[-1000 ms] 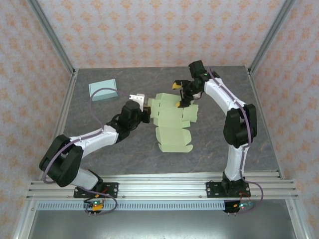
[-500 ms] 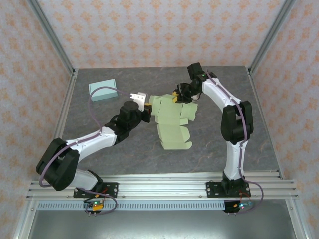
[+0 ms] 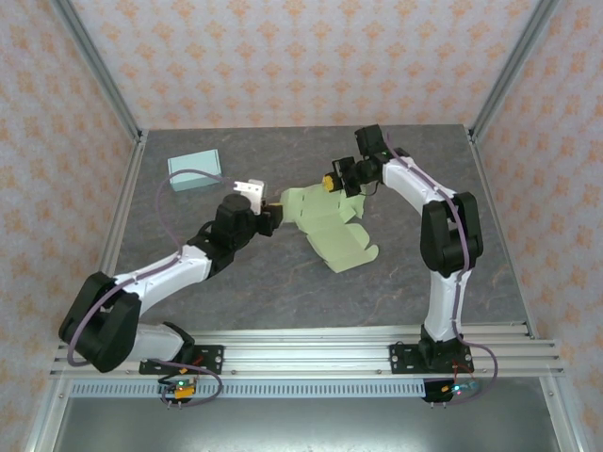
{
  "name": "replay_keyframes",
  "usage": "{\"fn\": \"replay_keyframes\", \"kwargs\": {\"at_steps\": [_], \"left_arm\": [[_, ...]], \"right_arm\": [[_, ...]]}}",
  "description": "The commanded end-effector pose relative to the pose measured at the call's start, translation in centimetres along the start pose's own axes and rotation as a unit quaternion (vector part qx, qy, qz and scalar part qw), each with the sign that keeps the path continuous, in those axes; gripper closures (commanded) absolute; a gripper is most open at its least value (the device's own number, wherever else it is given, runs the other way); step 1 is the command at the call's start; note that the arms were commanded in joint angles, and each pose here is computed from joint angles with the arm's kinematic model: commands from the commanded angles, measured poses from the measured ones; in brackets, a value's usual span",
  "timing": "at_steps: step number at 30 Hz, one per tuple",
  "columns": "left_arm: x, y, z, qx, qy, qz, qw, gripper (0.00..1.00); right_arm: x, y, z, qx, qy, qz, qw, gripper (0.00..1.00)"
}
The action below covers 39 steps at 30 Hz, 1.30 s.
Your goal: Fold the paper box
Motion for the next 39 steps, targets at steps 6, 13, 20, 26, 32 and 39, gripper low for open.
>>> {"fn": "replay_keyframes", "kwargs": {"at_steps": [6, 13, 20, 26, 32, 39], "left_arm": [[-1.2, 0.7, 1.9, -0.057, -0.058, 0.008, 0.997, 0.47], [-2.4, 3.7, 0.8, -0.114, -0.031, 0.042, 0.992, 0.46], [-4.0, 5.1, -0.6, -0.185, -0.009, 0.057, 0.981, 0.44], [-4.4, 6.6, -1.0, -0.180, 0.027, 0.092, 0.979, 0.44], [-4.1, 7.9, -1.9, -0.156, 0.055, 0.097, 0.981, 0.46], [-4.5, 8.7, -2.1, -0.114, 0.078, 0.098, 0.986, 0.48]], "right_arm": [[-0.7, -2.1, 3.3, 0.186, -0.177, -0.034, 0.966, 0.91], [-0.5, -1.1, 1.9, 0.207, -0.219, -0.031, 0.953, 0.90], [0.6, 0.8, 0.3, 0.203, -0.228, -0.025, 0.952, 0.91], [0.9, 1.5, -0.1, 0.206, -0.215, -0.024, 0.954, 0.91], [0.7, 1.8, -0.6, 0.196, -0.215, -0.027, 0.956, 0.91], [0.7, 2.4, -1.3, 0.189, -0.200, -0.036, 0.961, 0.92]]}}
Point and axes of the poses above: each hand's point on the last joint's axis, 136 mm out from that joint toward the fingers, its own y axis out along the fingers, its own z axis along the line the jaws close on, x = y × z, the point moved 6 cm from there along -y, back along the fingers, and after that the axes turned 4 degrees about -y, right-handed, at the moved point
